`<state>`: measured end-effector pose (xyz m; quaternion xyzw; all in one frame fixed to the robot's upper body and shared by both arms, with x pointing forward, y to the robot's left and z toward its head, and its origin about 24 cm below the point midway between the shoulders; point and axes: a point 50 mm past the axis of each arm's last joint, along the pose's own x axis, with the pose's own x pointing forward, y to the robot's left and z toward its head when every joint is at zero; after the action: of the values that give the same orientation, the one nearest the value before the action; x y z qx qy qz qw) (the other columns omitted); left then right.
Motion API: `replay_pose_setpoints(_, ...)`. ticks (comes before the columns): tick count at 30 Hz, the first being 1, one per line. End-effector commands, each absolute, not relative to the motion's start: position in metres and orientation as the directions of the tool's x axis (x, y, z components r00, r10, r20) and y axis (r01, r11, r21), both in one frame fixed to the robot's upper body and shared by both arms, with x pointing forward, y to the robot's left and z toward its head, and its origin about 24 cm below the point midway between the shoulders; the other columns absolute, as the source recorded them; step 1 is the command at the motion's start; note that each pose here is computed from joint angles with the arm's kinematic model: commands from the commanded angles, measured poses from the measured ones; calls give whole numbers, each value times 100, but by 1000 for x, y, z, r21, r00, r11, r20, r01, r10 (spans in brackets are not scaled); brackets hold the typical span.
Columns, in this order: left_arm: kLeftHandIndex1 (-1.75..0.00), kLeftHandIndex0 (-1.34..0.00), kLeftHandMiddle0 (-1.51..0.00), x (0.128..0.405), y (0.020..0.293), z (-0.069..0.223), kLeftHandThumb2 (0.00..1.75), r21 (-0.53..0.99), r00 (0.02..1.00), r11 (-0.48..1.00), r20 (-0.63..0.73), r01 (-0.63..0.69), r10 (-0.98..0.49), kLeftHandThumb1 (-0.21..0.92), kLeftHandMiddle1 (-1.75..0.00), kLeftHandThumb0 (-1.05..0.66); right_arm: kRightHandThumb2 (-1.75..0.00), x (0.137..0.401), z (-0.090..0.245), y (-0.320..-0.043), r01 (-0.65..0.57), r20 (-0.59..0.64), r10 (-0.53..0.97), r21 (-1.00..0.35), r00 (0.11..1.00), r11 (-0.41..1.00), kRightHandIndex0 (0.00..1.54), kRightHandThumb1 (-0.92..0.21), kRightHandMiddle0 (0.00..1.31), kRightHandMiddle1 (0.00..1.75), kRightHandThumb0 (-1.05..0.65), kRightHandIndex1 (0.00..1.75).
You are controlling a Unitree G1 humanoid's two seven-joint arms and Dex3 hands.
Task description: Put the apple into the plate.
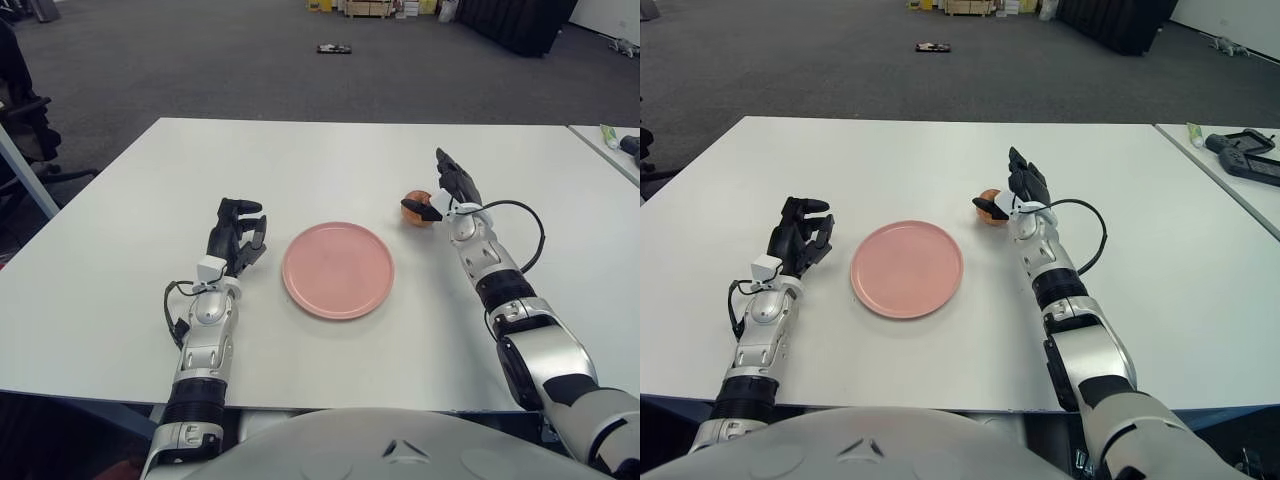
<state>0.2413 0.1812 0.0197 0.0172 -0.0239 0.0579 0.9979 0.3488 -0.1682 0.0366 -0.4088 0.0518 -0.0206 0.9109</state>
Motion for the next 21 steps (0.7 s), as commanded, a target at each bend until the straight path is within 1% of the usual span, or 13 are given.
replay_pose_setpoints(1, -175, -20, -40, 242, 181, 22, 53, 32, 991, 992, 51, -122, 120, 92, -149, -35, -74, 355, 42, -170, -5, -86, -93, -759, 992, 652, 0, -54, 0, 0, -95, 0)
replay_pose_setpoints(7, -175, -19, -40, 241, 181, 22, 53, 30, 990, 991, 44, -133, 132, 92, -147, -35, -84, 357, 37, -166, -15, -114, -114, -767, 987, 642, 2, -48, 0, 0, -89, 3)
replay_pose_setpoints(8, -175, -19, -40, 241, 181, 22, 53, 30, 990, 990, 44, -135, 134, 92, -148, -35, -86, 357, 37, -166, -16, -116, -115, -769, 987, 640, 1, -47, 0, 0, -87, 9)
replay_pose_setpoints(11, -175, -19, -39, 241, 181, 22, 53, 31, 990, 990, 42, -138, 137, 92, -149, -35, -89, 357, 35, -165, -21, -121, -115, -775, 986, 631, 0, -46, 1, 1, -85, 20)
replay_pose_setpoints(12, -175, -19, -39, 241, 181, 22, 53, 32, 990, 990, 40, -139, 138, 92, -149, -35, -89, 358, 35, -164, -26, -123, -113, -779, 986, 626, 0, -45, 1, 1, -84, 22)
replay_pose_setpoints(16, -175, -19, -39, 241, 181, 22, 53, 32, 990, 990, 34, -140, 139, 92, -149, -35, -87, 358, 32, -163, -48, -137, -100, -792, 986, 609, 0, -48, 0, 11, -85, 33)
replay_pose_setpoints(21, -175, -19, -40, 241, 181, 22, 53, 35, 990, 990, 33, -140, 139, 92, -149, -35, -85, 357, 29, -162, -79, -154, -77, -805, 985, 588, 0, -49, 0, 18, -85, 39)
